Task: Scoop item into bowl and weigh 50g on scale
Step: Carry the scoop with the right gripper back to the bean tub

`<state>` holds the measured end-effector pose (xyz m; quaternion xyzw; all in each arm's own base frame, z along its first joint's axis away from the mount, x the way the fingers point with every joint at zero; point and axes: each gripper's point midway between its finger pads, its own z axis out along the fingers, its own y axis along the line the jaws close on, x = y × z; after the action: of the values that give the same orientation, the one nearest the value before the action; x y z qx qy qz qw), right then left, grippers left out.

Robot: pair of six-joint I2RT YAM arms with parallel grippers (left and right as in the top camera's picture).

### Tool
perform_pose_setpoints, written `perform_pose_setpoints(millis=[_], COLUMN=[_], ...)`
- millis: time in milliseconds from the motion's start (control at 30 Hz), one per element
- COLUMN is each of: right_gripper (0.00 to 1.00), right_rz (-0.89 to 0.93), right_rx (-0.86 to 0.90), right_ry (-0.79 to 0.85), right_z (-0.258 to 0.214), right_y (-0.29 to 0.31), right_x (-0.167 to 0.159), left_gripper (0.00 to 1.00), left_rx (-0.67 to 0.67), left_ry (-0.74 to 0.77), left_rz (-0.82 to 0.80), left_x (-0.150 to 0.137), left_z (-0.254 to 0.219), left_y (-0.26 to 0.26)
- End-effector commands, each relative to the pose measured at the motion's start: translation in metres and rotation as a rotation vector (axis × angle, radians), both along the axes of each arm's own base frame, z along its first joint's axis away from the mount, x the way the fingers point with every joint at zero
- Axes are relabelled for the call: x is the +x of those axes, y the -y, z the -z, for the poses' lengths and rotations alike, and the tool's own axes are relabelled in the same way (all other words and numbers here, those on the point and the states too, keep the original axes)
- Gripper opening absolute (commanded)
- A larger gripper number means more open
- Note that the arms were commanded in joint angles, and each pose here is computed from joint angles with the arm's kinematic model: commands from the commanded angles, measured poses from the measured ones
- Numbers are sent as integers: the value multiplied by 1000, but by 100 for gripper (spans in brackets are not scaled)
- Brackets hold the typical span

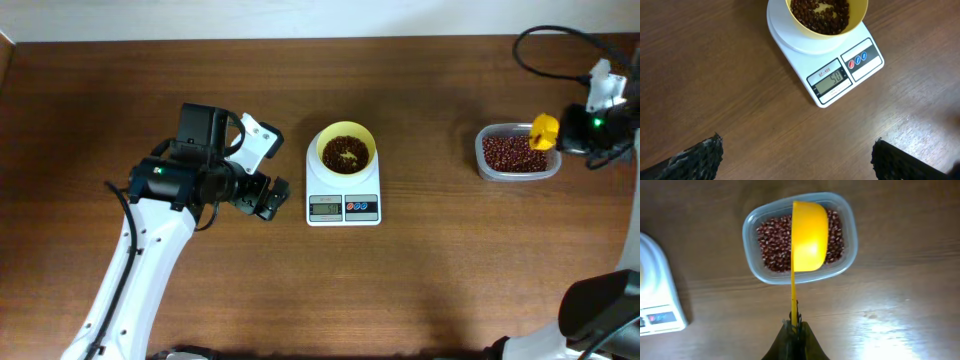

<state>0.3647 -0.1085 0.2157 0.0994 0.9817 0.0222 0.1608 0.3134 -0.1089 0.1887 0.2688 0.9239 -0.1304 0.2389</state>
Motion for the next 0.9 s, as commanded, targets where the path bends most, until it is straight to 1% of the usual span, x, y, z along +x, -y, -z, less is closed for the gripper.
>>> perform_pose_setpoints(millis=[0, 67, 133, 233, 300, 333, 467, 533, 567, 633, 700, 733, 800, 867], right_gripper=[4, 4, 4, 4, 4, 4, 4, 4, 4, 4, 4, 20, 22, 27], right_rz=[5, -18, -27, -39, -63, -74, -99, -104, -97, -37, 26, 48, 63, 66], right_rx=[-92, -98, -173, -384, -404, -391, -229, -82, -49, -10, 88, 147, 202, 207], right_ry=[-37, -63, -80, -127, -121, -113, -99, -109, -114, -120, -81, -55, -4, -1], right_z=[4, 14, 16, 10, 9, 9, 22, 38, 42, 50, 48, 46, 42, 42], right_y=[7, 2, 4, 11, 3, -4, -21, -32, -32, -22, -17, -17, -13, -14], right_x=[1, 4, 7, 8, 12, 14, 14, 7, 5, 1, 3, 6, 13, 14], left_gripper=[99, 99, 99, 99, 99, 99, 99, 99, 99, 99, 99, 99, 99, 99], left_rx=[1, 0, 1, 1, 1, 1, 0, 0, 1, 1, 0, 1, 1, 1], left_ry=[-1, -1, -1, -1, -1, -1, -1, -1, -1, -1, -1, -1, -1, -1], left_rz=[-13, -13, -13, -13, -13, -13, -13, -13, -13, -13, -13, -13, -13, -13], left_x=[1, 1, 1, 1, 1, 1, 1, 1, 1, 1, 1, 1, 1, 1], left_z=[0, 0, 0, 0, 0, 0, 0, 0, 0, 0, 0, 0, 0, 0], left_y=[-2, -2, -2, -2, -2, -2, -2, -2, -2, -2, -2, -2, -2, -2])
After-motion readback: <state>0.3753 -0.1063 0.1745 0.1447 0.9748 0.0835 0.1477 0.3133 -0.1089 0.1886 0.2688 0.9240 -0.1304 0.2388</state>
